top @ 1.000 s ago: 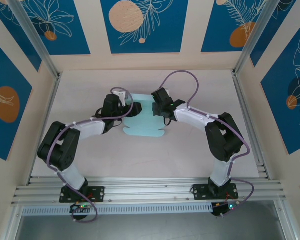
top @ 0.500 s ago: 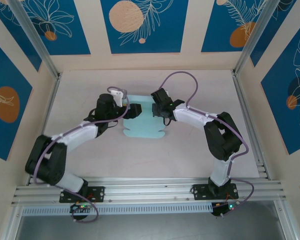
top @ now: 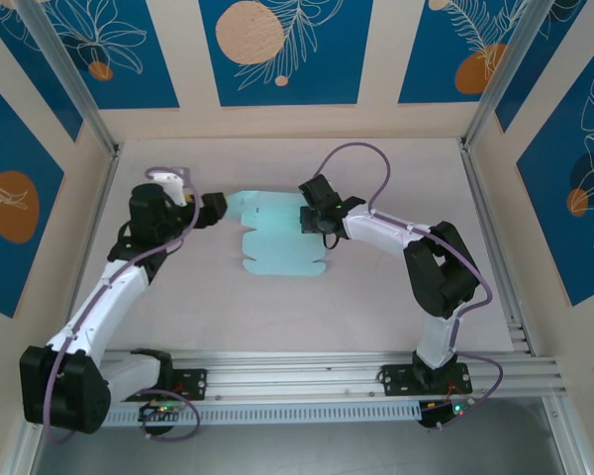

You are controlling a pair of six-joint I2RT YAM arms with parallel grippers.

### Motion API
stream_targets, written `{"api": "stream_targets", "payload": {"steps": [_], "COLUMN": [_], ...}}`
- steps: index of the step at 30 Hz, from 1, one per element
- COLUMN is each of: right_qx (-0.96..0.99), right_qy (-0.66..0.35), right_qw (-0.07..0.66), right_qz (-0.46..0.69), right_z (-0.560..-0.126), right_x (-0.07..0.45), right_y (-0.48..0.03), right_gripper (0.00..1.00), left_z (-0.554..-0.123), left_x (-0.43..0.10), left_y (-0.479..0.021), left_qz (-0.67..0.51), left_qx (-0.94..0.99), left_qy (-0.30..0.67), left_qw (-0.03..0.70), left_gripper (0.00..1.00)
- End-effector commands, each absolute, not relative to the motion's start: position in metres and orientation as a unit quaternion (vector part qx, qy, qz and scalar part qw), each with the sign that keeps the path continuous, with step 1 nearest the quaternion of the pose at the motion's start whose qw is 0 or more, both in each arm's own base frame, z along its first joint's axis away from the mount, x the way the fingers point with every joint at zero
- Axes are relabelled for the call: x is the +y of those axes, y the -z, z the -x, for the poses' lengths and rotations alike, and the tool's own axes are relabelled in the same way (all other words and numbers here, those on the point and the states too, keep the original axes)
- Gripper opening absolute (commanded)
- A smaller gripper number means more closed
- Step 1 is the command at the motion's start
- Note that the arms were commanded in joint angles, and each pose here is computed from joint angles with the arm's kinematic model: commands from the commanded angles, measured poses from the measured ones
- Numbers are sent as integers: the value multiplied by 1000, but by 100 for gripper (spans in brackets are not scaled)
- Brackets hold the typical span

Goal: Fold the paper box

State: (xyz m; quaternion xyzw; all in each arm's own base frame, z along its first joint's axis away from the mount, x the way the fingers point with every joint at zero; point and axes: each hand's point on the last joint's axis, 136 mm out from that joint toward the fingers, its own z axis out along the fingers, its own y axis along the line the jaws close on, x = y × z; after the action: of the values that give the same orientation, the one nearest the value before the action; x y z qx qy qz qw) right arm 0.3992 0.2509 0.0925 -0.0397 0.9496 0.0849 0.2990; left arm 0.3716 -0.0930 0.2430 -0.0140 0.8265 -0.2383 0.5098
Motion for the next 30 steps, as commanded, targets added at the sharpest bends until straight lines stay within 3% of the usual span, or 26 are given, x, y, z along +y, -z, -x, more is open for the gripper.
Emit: {"api": "stream_targets", "payload": {"steps": [1,4,16,30], "right_qx": [943,942,943,951], "right_qy": [-108,-110,-116,-97], "right_qw": [311,310,305,288], "right_qz": [55,65,70,48], "right_z": [-399,-395,-390,-399], "right_x": [263,267,273,273], "right_y": [-114,-116,-114,-102], "right_gripper": [0,0,0,0], "left_z": [-390,-406,-437,-422], "left_x": [-58,-49,-73,-155], "left_y": [-226,-215,-151,-111], "left_qz": [74,76,79,35], "left_qx": [823,824,823,831], "left_qy": [228,225,309,380], "left_qw": [514,515,470,404], "left_gripper": [81,76,32,21]}}
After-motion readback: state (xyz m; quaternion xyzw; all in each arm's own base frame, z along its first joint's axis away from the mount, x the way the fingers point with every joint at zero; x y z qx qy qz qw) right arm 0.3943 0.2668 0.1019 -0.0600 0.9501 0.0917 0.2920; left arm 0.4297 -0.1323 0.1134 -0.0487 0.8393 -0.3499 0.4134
